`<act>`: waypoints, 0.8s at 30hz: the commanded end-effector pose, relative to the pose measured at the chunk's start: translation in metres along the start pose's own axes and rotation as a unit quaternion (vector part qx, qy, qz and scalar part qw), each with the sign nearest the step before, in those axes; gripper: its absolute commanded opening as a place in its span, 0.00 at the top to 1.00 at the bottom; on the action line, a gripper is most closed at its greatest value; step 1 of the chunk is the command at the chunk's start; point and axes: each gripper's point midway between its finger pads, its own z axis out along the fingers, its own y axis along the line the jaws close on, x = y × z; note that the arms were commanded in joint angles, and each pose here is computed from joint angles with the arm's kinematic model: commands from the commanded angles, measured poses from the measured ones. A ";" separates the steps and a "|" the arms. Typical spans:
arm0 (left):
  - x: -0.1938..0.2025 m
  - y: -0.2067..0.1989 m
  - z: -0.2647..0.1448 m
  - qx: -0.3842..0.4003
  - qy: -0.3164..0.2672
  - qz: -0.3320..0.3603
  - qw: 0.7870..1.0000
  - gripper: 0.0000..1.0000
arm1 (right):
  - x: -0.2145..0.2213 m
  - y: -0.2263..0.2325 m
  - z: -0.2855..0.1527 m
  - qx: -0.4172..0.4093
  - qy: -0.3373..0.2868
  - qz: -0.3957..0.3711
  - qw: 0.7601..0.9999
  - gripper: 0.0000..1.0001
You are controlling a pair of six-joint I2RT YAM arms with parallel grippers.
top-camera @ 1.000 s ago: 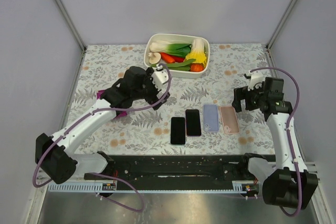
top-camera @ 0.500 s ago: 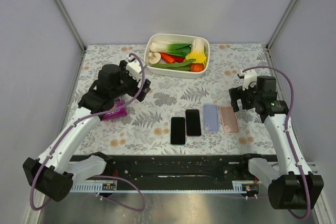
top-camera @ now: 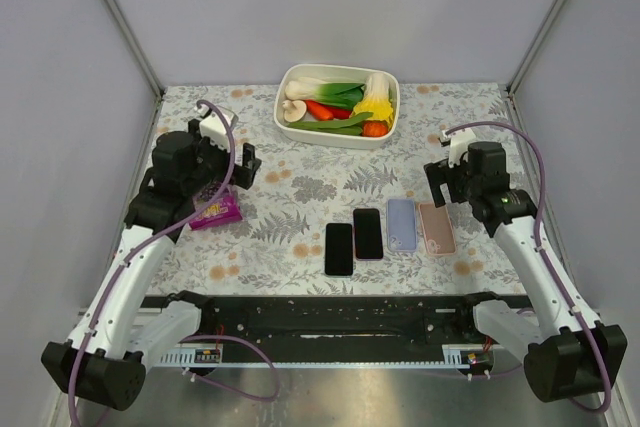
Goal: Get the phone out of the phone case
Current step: Reset both arms
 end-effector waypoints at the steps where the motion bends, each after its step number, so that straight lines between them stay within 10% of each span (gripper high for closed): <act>1: -0.017 0.005 -0.011 -0.015 -0.045 -0.020 0.999 0.01 | -0.014 -0.015 0.001 0.059 -0.030 0.020 0.998 0.01; 24: -0.025 0.046 -0.053 -0.143 -0.104 -0.099 0.979 0.01 | -0.032 -0.043 -0.023 0.151 -0.121 0.085 0.977 0.01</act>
